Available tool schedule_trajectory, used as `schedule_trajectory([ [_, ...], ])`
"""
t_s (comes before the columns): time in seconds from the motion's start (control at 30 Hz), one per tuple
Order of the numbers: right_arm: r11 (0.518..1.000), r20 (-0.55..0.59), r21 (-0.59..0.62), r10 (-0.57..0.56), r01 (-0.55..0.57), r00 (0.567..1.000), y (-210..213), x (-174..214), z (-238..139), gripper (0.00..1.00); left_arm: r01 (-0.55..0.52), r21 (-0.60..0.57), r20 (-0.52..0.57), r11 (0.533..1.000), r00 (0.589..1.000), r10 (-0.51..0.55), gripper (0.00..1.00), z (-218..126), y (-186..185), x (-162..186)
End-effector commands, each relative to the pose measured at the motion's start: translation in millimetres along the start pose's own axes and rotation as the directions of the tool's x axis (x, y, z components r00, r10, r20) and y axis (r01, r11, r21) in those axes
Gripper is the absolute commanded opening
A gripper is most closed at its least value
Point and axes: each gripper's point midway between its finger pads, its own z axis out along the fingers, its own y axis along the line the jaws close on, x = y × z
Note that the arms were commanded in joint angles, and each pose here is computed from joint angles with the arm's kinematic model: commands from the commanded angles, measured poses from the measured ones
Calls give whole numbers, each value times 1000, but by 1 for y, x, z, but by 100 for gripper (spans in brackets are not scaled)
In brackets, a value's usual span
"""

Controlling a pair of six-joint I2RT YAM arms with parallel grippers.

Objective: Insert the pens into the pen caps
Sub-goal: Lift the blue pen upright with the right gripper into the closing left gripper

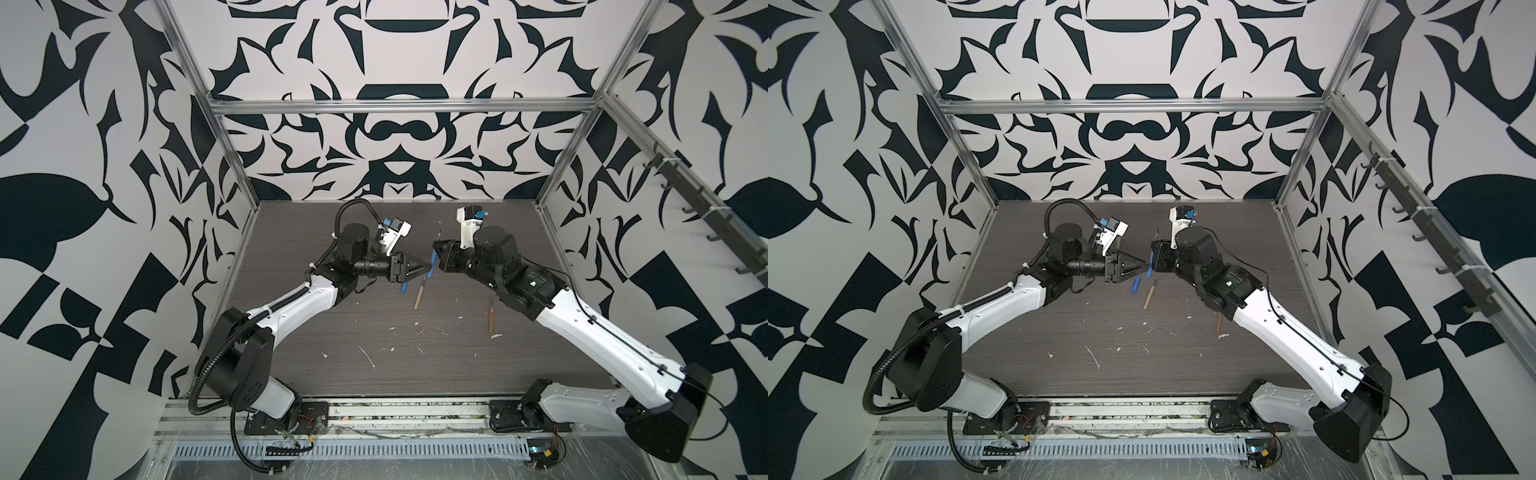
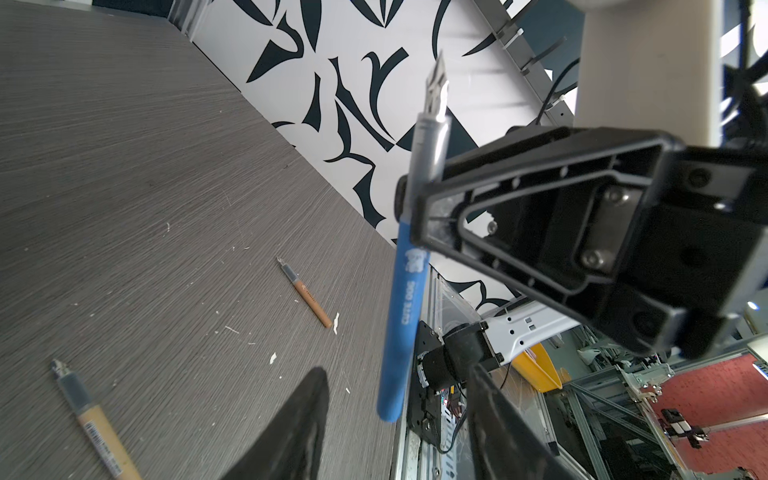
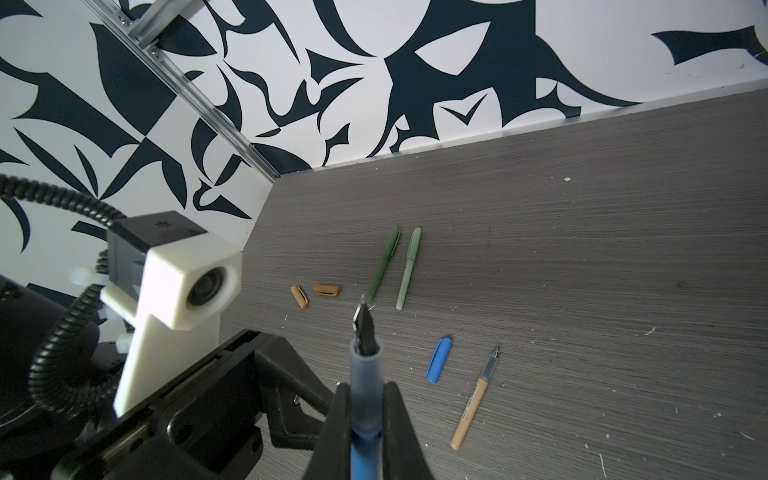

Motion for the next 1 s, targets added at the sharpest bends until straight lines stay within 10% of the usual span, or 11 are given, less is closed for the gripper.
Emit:
schedule_trajectory([
  [0.0, 997, 80, -68, 29, -23, 996, 22, -26, -8, 4, -25, 57, -9, 998, 1000, 26, 53, 5, -11, -7],
  [0.7, 990, 32, -127, 62, -58, 998, 35, -12, 2, 3, -44, 35, 15, 998, 999, 43, 15, 3, -15, -9],
  [0.97, 986, 62, -153, 70, -59, 996, 43, -28, -27, 33, -104, -182, 87, 978, 989, 121, 8, -12, 6, -20],
])
